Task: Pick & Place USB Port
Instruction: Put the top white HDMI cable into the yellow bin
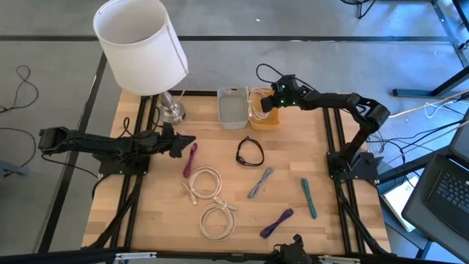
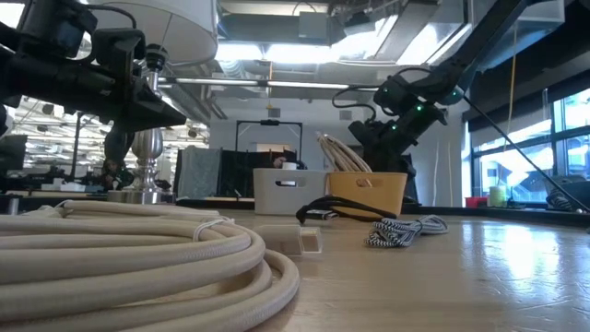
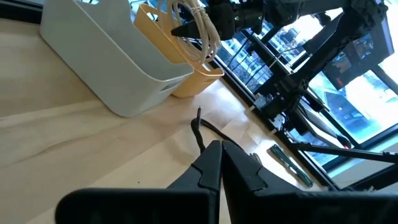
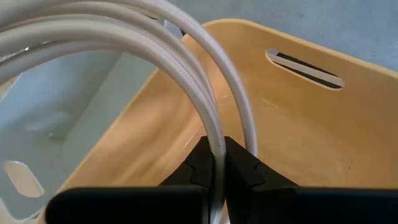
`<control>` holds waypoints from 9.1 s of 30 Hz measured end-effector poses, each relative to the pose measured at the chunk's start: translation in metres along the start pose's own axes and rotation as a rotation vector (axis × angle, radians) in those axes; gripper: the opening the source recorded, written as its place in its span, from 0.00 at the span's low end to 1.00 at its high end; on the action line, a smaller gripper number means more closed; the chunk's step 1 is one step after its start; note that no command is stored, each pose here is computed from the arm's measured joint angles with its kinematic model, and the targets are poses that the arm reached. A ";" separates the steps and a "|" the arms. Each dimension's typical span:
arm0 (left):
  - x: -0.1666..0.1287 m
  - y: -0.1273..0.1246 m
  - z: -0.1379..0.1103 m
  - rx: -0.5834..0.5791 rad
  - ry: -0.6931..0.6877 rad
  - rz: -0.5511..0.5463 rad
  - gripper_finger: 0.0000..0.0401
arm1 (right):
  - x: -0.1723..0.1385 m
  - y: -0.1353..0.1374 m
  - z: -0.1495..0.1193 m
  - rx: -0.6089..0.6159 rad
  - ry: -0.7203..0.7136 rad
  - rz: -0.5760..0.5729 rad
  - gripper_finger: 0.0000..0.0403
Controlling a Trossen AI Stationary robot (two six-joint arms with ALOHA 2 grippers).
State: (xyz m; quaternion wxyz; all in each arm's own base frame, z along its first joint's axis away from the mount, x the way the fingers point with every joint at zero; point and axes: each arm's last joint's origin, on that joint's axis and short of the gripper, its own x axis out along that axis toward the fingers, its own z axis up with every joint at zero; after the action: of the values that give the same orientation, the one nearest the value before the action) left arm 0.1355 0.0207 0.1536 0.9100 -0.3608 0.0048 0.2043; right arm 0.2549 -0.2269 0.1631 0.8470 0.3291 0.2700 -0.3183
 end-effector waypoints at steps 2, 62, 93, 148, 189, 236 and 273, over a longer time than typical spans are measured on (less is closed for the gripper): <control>0.000 0.000 0.000 0.000 0.000 0.000 0.01 | 0.000 0.000 0.000 0.000 -0.001 -0.003 0.04; 0.000 0.000 -0.001 0.003 0.036 -0.023 0.01 | 0.013 -0.005 -0.003 0.001 -0.031 -0.058 0.49; 0.000 -0.001 -0.004 -0.033 0.100 -0.067 0.01 | -0.189 0.165 -0.083 -0.162 0.254 0.562 0.39; -0.023 -0.024 0.010 0.053 0.090 -0.466 0.01 | 0.086 0.314 -0.150 -0.635 0.547 0.248 0.39; -0.022 -0.018 0.002 0.072 0.179 -0.411 0.01 | -0.100 0.257 -0.063 -0.663 0.476 -0.582 0.02; -0.020 -0.015 0.006 0.158 0.045 -0.274 0.01 | -0.064 -0.029 -0.016 0.253 -0.029 0.205 0.02; -0.019 -0.014 0.007 0.157 0.021 -0.244 0.01 | -0.027 -0.066 -0.030 0.282 0.054 0.132 0.08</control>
State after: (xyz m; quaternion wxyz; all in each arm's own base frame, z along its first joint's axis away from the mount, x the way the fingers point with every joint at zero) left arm 0.1219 0.0089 0.1706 0.9534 -0.2886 -0.0134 0.0873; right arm 0.1823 -0.2338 0.1367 0.8039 0.4704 0.2232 -0.2875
